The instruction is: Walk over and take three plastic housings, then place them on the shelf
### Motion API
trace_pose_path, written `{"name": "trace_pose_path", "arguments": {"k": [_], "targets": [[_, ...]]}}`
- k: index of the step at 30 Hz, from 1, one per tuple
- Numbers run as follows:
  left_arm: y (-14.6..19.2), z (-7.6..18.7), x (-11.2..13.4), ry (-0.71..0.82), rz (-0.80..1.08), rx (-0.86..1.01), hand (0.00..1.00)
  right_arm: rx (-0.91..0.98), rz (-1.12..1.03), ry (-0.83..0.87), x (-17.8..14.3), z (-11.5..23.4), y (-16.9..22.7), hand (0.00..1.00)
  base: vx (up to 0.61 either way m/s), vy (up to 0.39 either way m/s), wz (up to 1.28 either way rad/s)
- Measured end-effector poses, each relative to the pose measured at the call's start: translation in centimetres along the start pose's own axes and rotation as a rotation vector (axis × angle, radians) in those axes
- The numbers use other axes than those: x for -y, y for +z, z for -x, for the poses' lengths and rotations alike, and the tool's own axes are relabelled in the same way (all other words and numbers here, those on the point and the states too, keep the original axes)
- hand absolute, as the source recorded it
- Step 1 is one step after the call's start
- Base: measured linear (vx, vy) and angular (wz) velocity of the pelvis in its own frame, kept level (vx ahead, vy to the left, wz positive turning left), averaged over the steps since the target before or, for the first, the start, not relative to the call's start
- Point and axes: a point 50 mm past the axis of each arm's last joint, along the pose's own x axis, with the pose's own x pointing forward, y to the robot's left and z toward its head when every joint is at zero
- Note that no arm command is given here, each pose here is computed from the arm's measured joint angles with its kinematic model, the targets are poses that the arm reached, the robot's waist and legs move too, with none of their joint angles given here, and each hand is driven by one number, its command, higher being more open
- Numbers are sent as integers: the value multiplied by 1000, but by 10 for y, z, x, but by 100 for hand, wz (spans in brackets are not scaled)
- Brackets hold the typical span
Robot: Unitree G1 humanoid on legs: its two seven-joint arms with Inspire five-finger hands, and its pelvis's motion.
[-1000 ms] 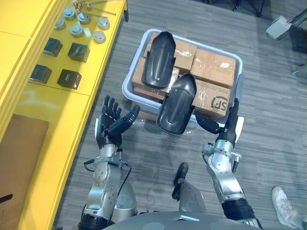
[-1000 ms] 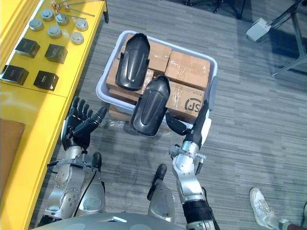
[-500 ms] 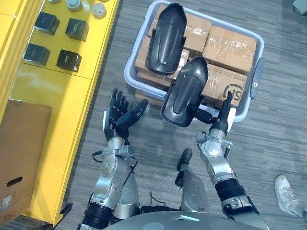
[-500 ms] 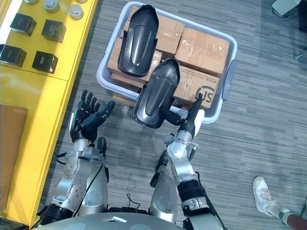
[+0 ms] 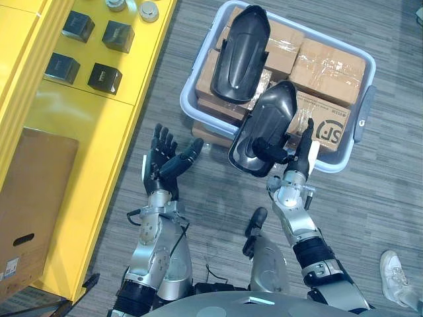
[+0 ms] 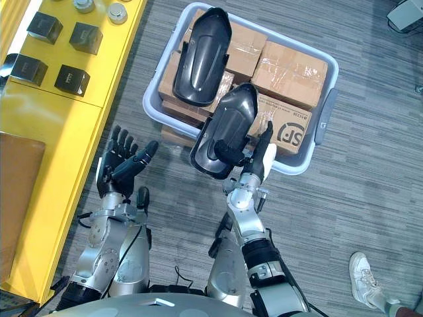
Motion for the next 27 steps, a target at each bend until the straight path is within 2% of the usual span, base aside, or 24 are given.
{"name": "trace_pose_path", "arguments": {"k": [6,15,16,21,27], "targets": [[1,0,-1,4,0,4,100,0,-37,14,-2,1,6,100,0,0,0],[-2,1,3,-14,1,-9,100,-106,81,75,-11,-5,-1,100,0,0,0],[-2,1,3,-13,1,-9,100,-113,94,74,-13,-8,0,0,0,0,0],[-2,1,2,-3,16,-15,100,-114,170,37,-10,-16,2,0,-6,-4,0],[-11,1,-4,25,22,-53,100,-131,282,-40,14,-48,4,0,-25,-15,5]]}}
